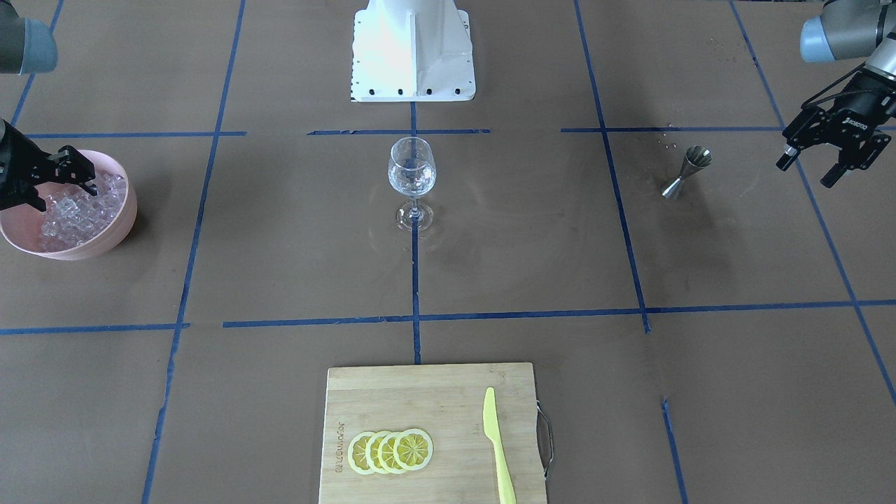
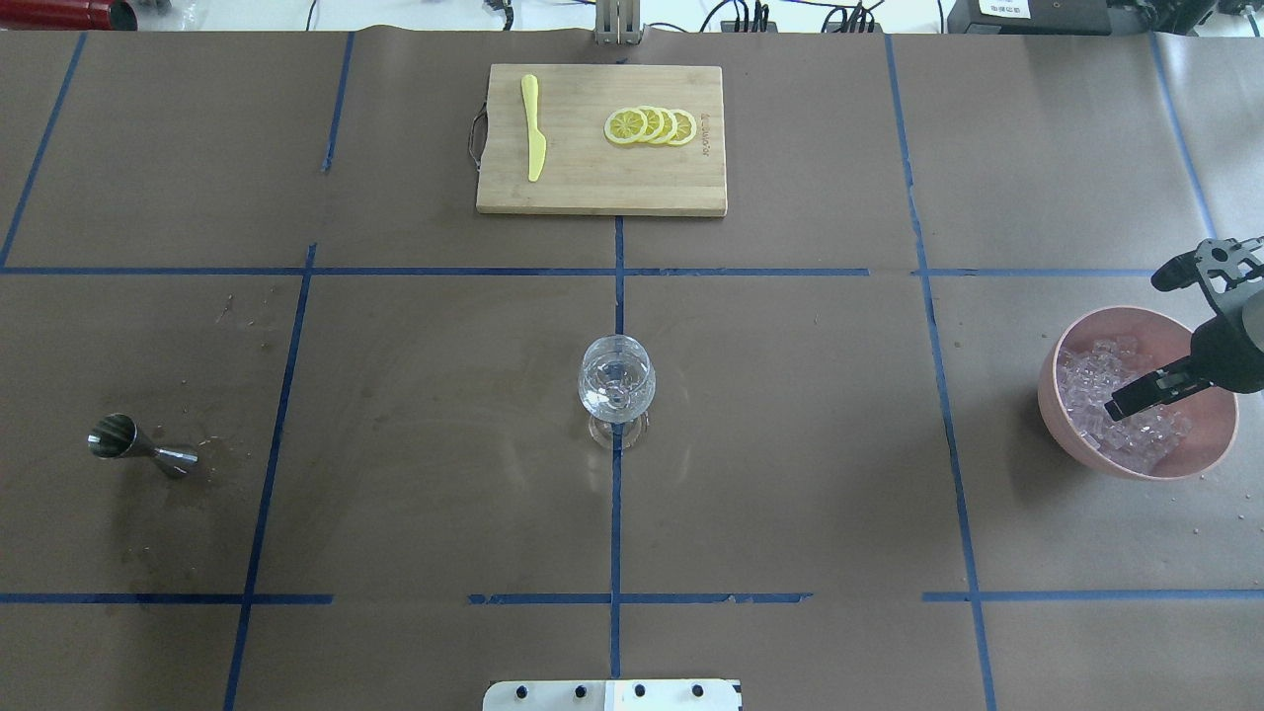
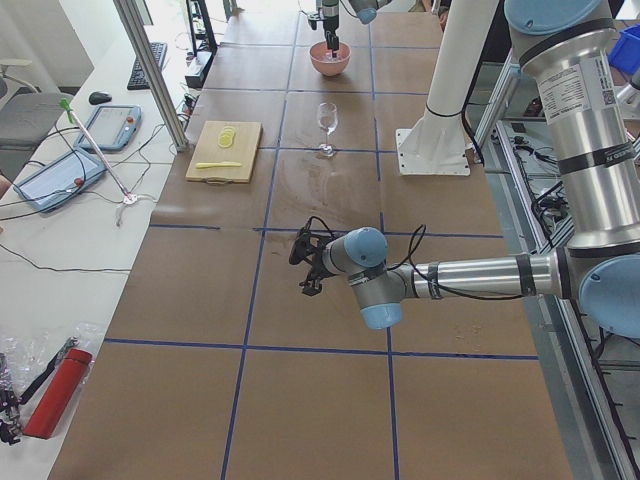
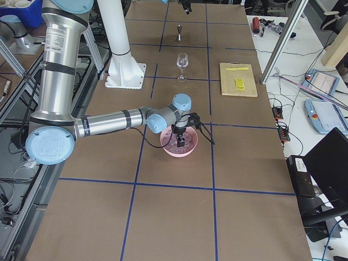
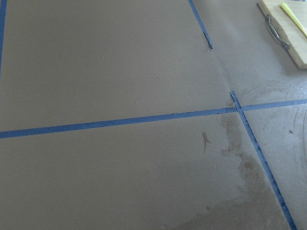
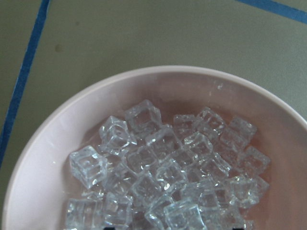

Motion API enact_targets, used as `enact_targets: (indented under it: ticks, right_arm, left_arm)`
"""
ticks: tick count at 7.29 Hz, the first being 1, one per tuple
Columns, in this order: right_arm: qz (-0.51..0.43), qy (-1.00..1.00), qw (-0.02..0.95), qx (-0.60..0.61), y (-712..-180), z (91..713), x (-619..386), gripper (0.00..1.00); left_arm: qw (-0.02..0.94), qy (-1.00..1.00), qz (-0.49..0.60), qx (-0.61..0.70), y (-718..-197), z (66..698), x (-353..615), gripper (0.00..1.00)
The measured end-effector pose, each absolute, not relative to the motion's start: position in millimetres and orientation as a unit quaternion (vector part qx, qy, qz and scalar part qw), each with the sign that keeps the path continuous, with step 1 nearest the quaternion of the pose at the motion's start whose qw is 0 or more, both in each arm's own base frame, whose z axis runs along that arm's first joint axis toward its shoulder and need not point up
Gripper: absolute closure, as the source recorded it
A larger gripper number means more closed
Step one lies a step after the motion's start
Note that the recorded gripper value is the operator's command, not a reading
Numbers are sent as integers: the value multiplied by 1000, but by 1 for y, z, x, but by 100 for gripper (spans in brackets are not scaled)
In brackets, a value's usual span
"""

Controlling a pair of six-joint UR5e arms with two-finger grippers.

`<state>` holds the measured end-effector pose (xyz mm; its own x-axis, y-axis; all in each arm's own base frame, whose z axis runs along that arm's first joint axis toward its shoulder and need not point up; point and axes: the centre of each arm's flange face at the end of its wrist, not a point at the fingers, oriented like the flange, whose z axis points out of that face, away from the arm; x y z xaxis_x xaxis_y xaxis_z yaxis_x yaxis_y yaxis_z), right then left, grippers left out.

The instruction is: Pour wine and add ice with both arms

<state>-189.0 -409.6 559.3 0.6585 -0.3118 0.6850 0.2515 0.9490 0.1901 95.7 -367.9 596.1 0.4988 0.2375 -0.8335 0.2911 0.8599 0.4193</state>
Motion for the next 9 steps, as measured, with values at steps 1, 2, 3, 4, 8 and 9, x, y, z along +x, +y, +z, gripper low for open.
enact_targets:
  ticks: [1, 2, 3, 4, 8, 9]
  right_arm:
    - [-155, -383, 910, 39, -410, 561, -190, 25]
    - [-155, -382, 910, 39, -412, 560, -191, 33]
    - [-155, -381, 910, 39, -413, 560, -192, 47]
    - [-155, -381, 911, 39, -414, 560, -193, 68]
    - [-156, -382, 910, 36, -413, 562, -192, 100]
    - [-155, -387, 908, 37, -414, 558, -189, 100]
  left_arm:
    - [825, 499, -17, 266, -368, 596, 95, 0]
    - [825, 497, -19, 268, -369, 596, 95, 0]
    - [826, 495, -21, 270, -369, 596, 95, 0]
    - [826, 495, -21, 270, -369, 597, 95, 0]
    - [825, 495, -21, 271, -370, 596, 95, 0]
    - [825, 495, -21, 271, -370, 596, 95, 0]
